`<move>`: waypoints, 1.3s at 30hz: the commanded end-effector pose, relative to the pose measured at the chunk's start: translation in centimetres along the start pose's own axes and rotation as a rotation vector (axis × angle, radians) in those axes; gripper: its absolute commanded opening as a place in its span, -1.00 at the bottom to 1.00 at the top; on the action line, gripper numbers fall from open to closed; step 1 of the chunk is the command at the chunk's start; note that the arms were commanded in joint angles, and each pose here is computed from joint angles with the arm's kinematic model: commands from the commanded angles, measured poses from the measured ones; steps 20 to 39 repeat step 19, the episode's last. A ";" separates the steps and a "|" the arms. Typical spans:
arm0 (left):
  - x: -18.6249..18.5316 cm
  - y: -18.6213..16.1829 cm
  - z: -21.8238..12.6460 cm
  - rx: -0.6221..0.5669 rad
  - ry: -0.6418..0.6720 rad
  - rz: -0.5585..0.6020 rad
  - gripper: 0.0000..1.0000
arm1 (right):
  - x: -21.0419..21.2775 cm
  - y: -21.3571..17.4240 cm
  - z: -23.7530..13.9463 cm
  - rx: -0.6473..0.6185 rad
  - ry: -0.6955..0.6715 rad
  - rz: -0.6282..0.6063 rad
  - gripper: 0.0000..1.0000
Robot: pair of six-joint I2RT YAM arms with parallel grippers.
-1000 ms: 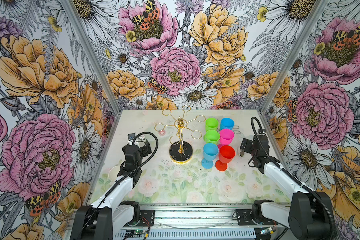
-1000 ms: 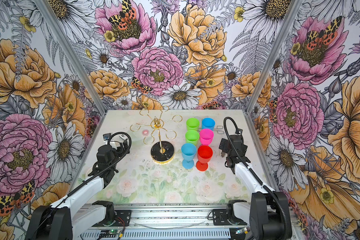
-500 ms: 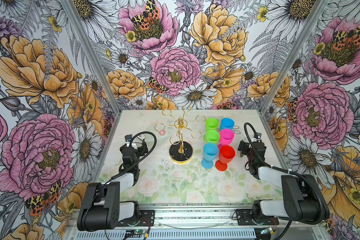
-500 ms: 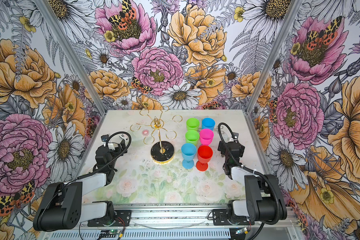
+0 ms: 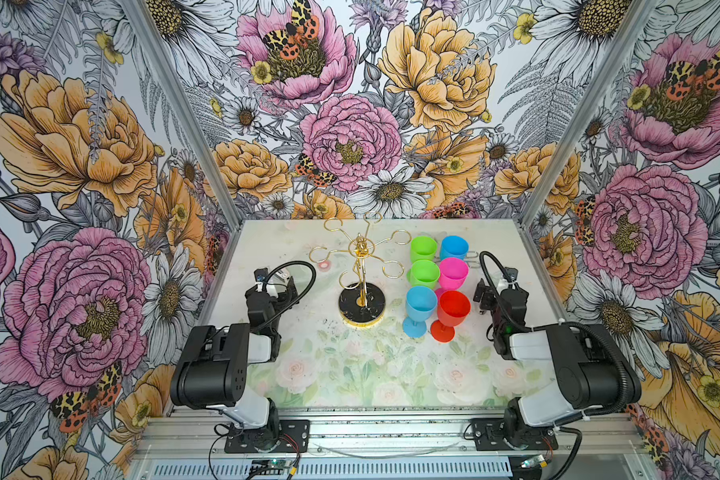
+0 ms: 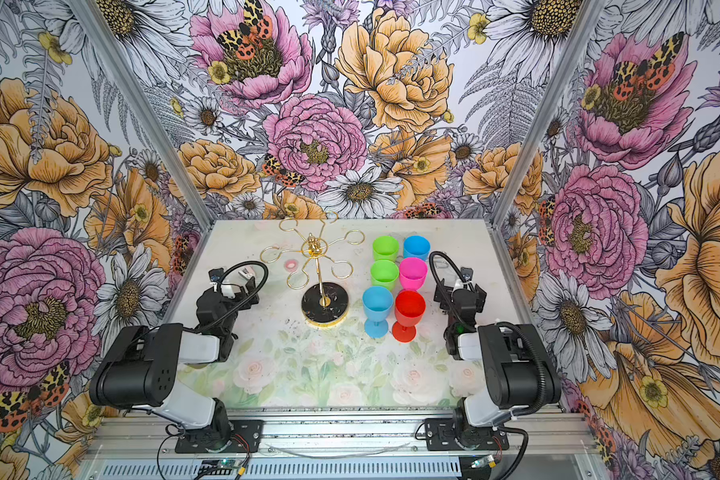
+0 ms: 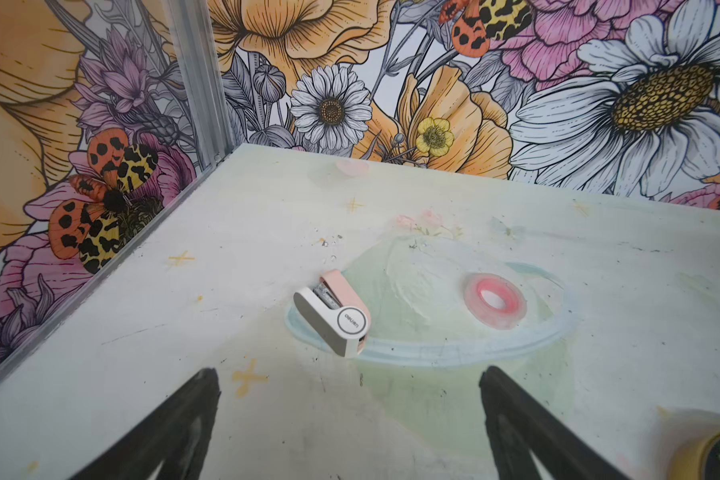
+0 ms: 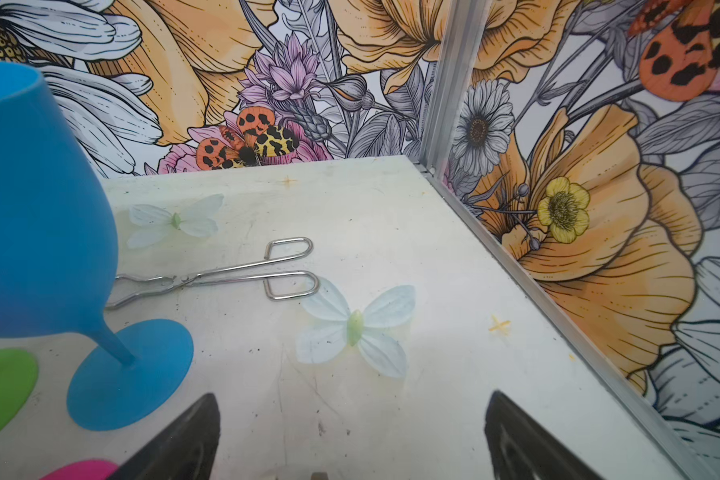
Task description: Take the wine glass off the wine glass rack
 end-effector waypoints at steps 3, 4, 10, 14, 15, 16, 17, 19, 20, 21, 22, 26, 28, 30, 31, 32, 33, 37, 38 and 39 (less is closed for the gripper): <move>0.0 1.1 0.3 -0.040 -0.020 -0.001 0.98 | 0.0 1.4 0.3 -0.056 -0.013 0.016 0.99; -0.1 1.1 0.3 -0.043 -0.020 -0.001 0.98 | 0.0 1.4 0.3 -0.053 -0.013 0.015 0.99; -0.1 1.1 0.3 -0.040 -0.018 0.001 0.98 | 0.0 1.3 0.3 -0.054 -0.013 0.014 0.99; -0.1 1.2 0.3 -0.042 -0.020 0.001 0.98 | 0.0 1.3 0.4 -0.050 -0.013 0.014 0.99; -0.1 1.1 0.3 -0.040 -0.020 0.001 0.98 | 0.0 1.3 0.4 -0.050 -0.013 0.013 0.99; -0.1 1.2 0.3 -0.042 -0.020 0.001 0.98 | 0.0 1.3 0.4 -0.050 -0.012 0.013 0.99; -0.1 1.2 0.3 -0.042 -0.020 0.000 0.97 | 0.0 1.3 0.3 -0.053 -0.013 0.014 0.99; -0.1 1.2 0.3 -0.042 -0.018 0.001 0.98 | 0.0 1.3 0.3 -0.056 -0.015 0.015 0.99; -0.1 1.2 0.3 -0.042 -0.018 0.001 0.98 | 0.0 1.3 0.3 -0.056 -0.015 0.015 0.99; -0.1 1.2 0.3 -0.042 -0.018 0.001 0.98 | 0.0 1.3 0.3 -0.056 -0.015 0.015 0.99; -0.1 1.2 0.3 -0.042 -0.018 0.001 0.98 | 0.0 1.3 0.3 -0.056 -0.015 0.015 0.99; -0.1 1.2 0.3 -0.042 -0.018 0.001 0.98 | 0.0 1.3 0.3 -0.056 -0.015 0.015 0.99; -0.1 1.2 0.3 -0.042 -0.018 0.001 0.98 | 0.0 1.3 0.3 -0.056 -0.015 0.015 0.99; -0.1 1.2 0.3 -0.042 -0.018 0.001 0.98 | 0.0 1.3 0.3 -0.056 -0.015 0.015 0.99; -0.1 1.2 0.3 -0.042 -0.018 0.001 0.98 | 0.0 1.3 0.3 -0.056 -0.015 0.015 0.99; -0.1 1.2 0.3 -0.042 -0.018 0.001 0.98 | 0.0 1.3 0.3 -0.056 -0.015 0.015 0.99; -0.1 1.2 0.3 -0.042 -0.018 0.001 0.98 | 0.0 1.3 0.3 -0.056 -0.015 0.015 0.99; -0.1 1.2 0.3 -0.042 -0.018 0.001 0.98 | 0.0 1.3 0.3 -0.056 -0.015 0.015 0.99; -0.1 1.2 0.3 -0.042 -0.018 0.001 0.98 | 0.0 1.3 0.3 -0.056 -0.015 0.015 0.99; -0.1 1.2 0.3 -0.042 -0.018 0.001 0.98 | 0.0 1.3 0.3 -0.056 -0.015 0.015 0.99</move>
Point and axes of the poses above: each gripper's point midway between its finger pads, its own z axis out along the fingers, its own x axis along the line the jaws close on, y = z × x, the point moved 7 cm from there along -z, back along the fingers, and after that the axes turned 6 degrees about z, right-handed, at the moved point
